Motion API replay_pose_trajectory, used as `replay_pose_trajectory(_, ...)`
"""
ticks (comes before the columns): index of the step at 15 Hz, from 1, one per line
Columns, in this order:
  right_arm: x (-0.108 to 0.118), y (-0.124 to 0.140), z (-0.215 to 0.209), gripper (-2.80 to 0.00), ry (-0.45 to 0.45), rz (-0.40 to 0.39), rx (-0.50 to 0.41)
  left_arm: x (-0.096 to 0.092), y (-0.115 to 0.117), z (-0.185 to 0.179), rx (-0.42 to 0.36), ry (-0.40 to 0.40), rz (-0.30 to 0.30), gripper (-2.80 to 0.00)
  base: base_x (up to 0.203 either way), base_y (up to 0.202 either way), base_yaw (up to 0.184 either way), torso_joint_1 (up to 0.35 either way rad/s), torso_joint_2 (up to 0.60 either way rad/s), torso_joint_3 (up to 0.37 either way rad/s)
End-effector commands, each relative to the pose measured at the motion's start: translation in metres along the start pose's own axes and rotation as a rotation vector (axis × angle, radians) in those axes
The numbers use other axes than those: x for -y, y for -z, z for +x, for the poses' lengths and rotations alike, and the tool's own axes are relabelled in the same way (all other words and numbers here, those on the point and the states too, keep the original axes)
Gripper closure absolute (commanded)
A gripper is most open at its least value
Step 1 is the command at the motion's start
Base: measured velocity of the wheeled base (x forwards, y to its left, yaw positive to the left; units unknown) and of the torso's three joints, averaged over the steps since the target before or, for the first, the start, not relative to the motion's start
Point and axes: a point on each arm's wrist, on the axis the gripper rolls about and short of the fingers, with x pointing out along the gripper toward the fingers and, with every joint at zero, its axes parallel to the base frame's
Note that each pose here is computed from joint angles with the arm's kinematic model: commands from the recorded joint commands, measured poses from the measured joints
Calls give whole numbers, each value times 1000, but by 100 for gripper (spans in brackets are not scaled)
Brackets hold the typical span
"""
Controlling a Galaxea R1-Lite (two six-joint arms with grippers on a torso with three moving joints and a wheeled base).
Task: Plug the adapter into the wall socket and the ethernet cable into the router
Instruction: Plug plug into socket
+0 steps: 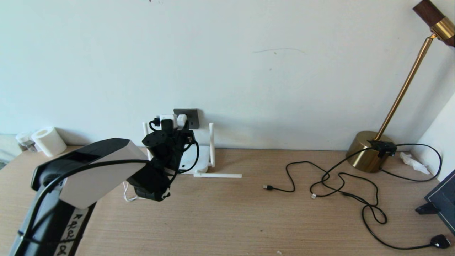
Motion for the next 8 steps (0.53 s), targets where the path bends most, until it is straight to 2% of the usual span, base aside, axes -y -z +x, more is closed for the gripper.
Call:
replay_pose_trajectory(1,0,0,0,0,0,0,-2,0,2,0,3,-2,0,0,0,0,0,0,0,0)
replay_pose_trajectory(8,0,0,0,0,0,0,1,0,5,0,-2,-3,1,0,0,0,0,0,0,0)
